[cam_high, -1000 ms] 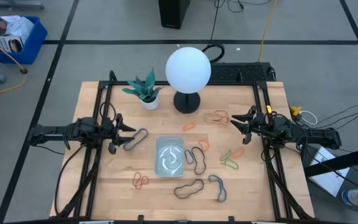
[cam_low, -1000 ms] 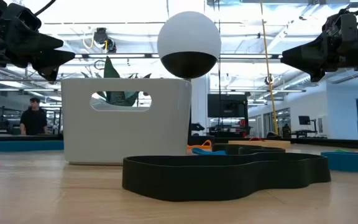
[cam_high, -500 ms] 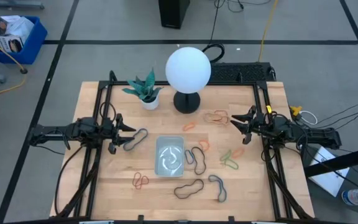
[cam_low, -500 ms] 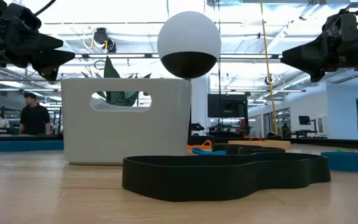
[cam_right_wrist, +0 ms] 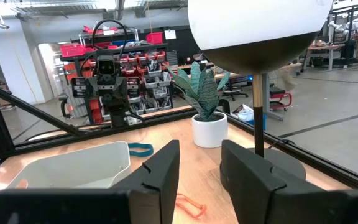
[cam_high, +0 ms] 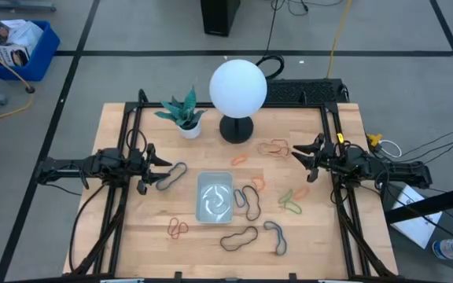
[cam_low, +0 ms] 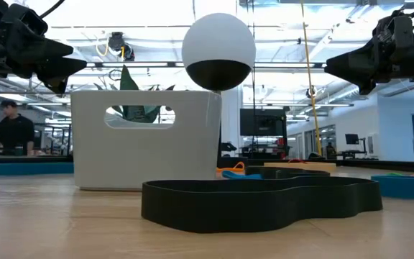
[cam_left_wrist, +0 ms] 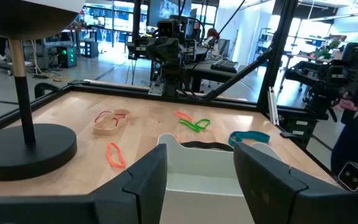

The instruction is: Pick and place rubber bands into bin

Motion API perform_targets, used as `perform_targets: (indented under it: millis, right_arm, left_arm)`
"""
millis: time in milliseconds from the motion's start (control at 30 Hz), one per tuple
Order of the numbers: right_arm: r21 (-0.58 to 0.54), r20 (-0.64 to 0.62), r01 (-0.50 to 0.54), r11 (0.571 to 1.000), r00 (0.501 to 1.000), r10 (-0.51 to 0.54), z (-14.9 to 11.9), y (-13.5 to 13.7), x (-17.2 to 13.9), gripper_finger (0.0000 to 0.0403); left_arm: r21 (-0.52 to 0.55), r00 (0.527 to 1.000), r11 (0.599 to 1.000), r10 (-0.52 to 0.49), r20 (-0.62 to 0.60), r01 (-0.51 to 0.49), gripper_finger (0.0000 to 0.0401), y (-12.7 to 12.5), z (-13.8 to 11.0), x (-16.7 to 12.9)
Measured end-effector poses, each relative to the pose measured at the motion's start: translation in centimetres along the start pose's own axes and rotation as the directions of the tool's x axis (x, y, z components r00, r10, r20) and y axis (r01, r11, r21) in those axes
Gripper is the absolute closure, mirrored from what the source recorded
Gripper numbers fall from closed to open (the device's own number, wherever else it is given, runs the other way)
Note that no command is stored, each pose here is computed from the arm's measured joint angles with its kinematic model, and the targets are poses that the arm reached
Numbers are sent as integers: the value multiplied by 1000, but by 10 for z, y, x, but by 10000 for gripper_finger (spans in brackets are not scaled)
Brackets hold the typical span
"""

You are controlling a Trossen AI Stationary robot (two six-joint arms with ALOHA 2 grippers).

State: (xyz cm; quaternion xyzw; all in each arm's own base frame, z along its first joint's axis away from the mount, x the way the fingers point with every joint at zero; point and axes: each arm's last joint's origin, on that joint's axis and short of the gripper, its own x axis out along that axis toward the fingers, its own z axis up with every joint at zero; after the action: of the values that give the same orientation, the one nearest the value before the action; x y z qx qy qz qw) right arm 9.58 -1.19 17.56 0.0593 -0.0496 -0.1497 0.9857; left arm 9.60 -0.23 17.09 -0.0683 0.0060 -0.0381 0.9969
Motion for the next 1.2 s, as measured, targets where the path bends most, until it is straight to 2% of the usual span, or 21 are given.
perform_targets:
  millis: [267,400,567,667,933,1200]
  right_arm:
    - [0,1,0,1000,1000,0,0,0,0,289]
    - [-53,1,4,999,1000,-4,0,0,0,289]
    - [-93,1,3,996,1000,-3,0,0,0,289]
    - [-63,1,2,998,1000,-2,0,0,0,289]
    - [-45,1,2,999,1000,-2,0,0,0,289]
    - [-45,6,56,997,998,-56,0,-2,0,289]
  left_arm:
    - [0,1000,1000,0,0,0,210,0,0,0]
    - [5,1000,1000,1,0,-1,210,0,0,0]
    - [180,994,978,108,21,-110,210,3,1,0]
    - [218,991,967,129,26,-132,210,4,1,0]
    - [203,991,970,126,41,-132,210,4,3,0]
    - [27,990,992,123,70,-125,210,3,6,0]
